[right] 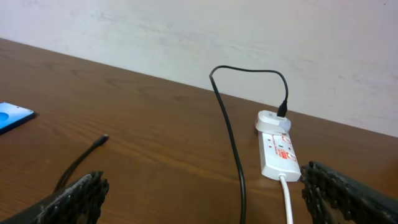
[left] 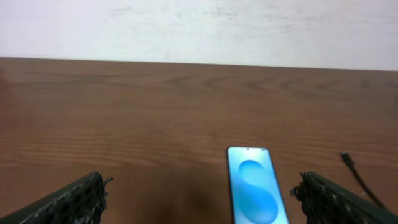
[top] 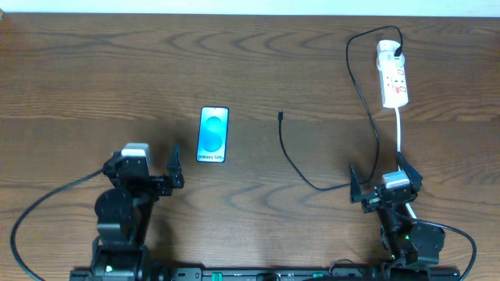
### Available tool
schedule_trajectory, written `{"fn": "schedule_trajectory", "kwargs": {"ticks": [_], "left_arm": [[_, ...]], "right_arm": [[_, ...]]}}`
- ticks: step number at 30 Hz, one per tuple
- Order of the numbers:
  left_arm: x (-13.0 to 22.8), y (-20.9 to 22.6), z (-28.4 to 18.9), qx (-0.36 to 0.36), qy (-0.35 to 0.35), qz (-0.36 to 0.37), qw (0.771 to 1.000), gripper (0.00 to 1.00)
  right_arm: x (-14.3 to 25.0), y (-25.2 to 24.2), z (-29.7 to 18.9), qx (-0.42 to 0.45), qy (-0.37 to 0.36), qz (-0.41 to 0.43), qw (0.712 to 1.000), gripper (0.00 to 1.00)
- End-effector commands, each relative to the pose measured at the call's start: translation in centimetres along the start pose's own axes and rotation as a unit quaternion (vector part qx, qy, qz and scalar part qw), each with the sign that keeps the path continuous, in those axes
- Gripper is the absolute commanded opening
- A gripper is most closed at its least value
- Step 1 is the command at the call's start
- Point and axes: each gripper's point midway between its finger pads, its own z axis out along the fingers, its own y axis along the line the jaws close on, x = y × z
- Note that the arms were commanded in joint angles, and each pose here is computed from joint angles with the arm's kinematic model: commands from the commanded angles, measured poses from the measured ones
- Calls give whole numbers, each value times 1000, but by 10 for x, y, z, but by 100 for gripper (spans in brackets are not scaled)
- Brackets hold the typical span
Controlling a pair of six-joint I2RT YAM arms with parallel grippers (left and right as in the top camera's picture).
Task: Plug charger to phone and switch on socket
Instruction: 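Move the left gripper forward over the blue phone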
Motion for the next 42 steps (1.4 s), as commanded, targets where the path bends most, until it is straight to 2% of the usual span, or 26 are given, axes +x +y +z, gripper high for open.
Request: {"fn": "schedule_trajectory", "kwargs": {"ticks": [1,8,15,25,32,38,42], "left_arm": [[-30,-12,2,31,-4,-3,1000,100],[-48,-25,13,65,51,-9,997,100],[-62,-26,23,59,139,-23,988,100],[-79,-42,54,74,281,-32,956,100],[-38,-57,78,76,418,5,905,100],[7,-73,102,88,478,17,874,99],[24,-77,107,89,503,9,860,100]], "right_arm": [[1,1,0,-2,0,-3,1000,99],[1,1,0,-2,0,-3,1000,99],[1,1,0,-2,0,-3,1000,99],[1,1,0,-2,0,-3,1000,99],[1,1,0,-2,0,-3,1000,99],[1,1,0,-2,0,-3,1000,99],[1,1,0,-2,0,-3,1000,99]]}}
